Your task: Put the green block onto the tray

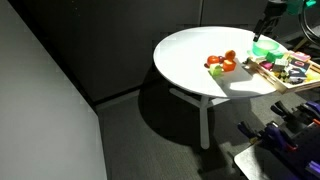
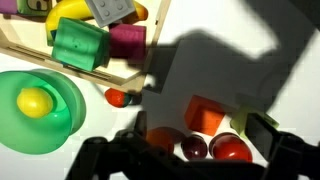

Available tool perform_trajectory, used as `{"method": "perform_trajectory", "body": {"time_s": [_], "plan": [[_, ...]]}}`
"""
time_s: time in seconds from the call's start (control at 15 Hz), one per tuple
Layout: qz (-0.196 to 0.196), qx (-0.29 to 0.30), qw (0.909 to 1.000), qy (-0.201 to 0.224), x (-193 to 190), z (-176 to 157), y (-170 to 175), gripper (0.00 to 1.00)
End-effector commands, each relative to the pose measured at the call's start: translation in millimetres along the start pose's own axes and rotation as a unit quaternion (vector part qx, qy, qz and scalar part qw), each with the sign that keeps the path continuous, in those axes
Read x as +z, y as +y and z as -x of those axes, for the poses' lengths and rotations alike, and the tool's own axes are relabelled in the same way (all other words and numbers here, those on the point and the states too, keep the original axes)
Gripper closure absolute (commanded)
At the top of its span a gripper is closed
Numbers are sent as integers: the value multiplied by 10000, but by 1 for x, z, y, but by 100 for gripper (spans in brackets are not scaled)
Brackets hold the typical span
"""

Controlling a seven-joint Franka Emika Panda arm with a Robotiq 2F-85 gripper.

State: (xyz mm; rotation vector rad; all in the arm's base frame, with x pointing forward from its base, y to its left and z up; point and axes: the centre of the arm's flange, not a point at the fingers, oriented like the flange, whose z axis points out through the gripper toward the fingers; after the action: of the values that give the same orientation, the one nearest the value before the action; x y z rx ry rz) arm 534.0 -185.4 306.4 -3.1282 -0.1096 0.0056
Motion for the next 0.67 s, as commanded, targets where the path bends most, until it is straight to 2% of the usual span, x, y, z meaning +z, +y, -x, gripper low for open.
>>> {"method": "perform_trajectory", "body": {"time_s": [0.0,0.4,0.6], "plan": [[-128,270,9995,-104,-25,17,-18,0],[-245,592,9963,-571,-47,25,-42,0],[-225,674,9962,-498,-55,30,-54,0]]}}
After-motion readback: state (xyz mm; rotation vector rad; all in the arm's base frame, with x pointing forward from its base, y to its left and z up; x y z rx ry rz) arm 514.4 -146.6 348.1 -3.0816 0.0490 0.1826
